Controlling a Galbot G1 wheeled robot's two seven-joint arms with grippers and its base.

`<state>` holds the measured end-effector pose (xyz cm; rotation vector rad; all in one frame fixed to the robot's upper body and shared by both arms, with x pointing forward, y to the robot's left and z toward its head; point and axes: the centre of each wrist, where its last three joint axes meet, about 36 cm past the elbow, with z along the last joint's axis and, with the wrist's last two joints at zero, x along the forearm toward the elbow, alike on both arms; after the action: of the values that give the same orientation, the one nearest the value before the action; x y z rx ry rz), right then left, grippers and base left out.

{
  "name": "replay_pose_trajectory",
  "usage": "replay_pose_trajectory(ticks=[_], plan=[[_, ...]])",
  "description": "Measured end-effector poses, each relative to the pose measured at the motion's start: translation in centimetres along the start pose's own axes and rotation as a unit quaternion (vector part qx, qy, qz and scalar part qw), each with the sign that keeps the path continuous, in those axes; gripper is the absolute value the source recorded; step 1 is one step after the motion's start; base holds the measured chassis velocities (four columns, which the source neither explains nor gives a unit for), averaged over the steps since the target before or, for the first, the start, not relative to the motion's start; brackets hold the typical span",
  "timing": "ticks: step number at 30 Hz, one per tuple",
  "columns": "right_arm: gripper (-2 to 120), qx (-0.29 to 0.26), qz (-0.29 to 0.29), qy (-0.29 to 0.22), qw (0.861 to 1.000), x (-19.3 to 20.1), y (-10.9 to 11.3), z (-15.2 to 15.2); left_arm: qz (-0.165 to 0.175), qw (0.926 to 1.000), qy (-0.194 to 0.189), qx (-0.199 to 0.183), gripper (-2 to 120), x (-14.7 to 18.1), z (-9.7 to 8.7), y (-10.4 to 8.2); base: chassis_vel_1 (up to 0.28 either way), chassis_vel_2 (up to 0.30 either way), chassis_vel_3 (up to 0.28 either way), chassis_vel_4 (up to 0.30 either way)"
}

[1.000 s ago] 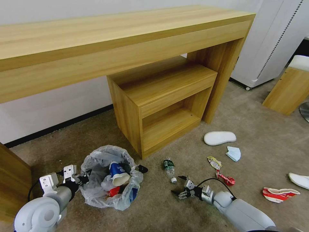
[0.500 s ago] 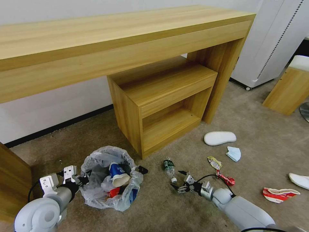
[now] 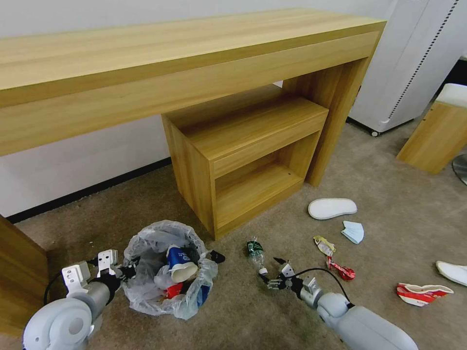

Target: Pick up the trash bin and place the garbage on the floor into it.

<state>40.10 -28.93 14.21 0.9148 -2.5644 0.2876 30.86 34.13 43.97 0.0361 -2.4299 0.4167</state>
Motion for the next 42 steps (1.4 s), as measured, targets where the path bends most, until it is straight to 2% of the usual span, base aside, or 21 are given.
replay_pose_trajectory(ticks=[2, 4, 6, 12, 24, 30, 42], plan=[[94, -0.016, 0.021, 0.004, 1.0, -0.2, 1.8, -0.1, -0.001, 1.0, 0.0, 0.0, 0, 0.0, 0.0, 0.0, 0.0, 0.0, 0.0, 0.0], [94, -0.017, 0.022, 0.005, 1.0, -0.2, 1.9, -0.2, -0.001, 1.0, 0.0, 0.0, 0, 0.0, 0.0, 0.0, 0.0, 0.0, 0.0, 0.0], [95, -0.035, 0.039, 0.008, 0.999, -0.5, 3.7, -0.7, 0.0, 1.0, 0.0, 0.0, 0, 0.1, 0.0, 0.1, 0.0, 0.0, 0.0, 0.0], [93, -0.049, 0.046, 0.006, 0.998, -1.0, 5.0, -1.4, 0.0, 1.0, 0.0, 0.0, 0, 0.0, 0.0, 0.1, 0.0, 0.0, 0.0, 0.0], [93, -0.058, 0.057, 0.011, 0.997, -1.7, 5.3, -1.0, 0.0, 1.0, 0.001, 0.003, 0, -0.1, 0.1, 0.2, 0.0, 0.0, 0.0, 0.0], [92, -0.053, 0.059, 0.017, 0.997, -1.2, 4.3, -0.3, -0.001, 1.0, -0.001, 0.002, 0, 0.0, -0.1, 0.3, 0.0, 0.0, 0.0, 0.0], [89, -0.051, 0.057, 0.017, 0.997, -1.1, 3.9, -0.1, -0.001, 1.0, -0.002, 0.004, 0, 0.0, -0.1, 0.3, 0.0, 0.0, 0.0, 0.0]])
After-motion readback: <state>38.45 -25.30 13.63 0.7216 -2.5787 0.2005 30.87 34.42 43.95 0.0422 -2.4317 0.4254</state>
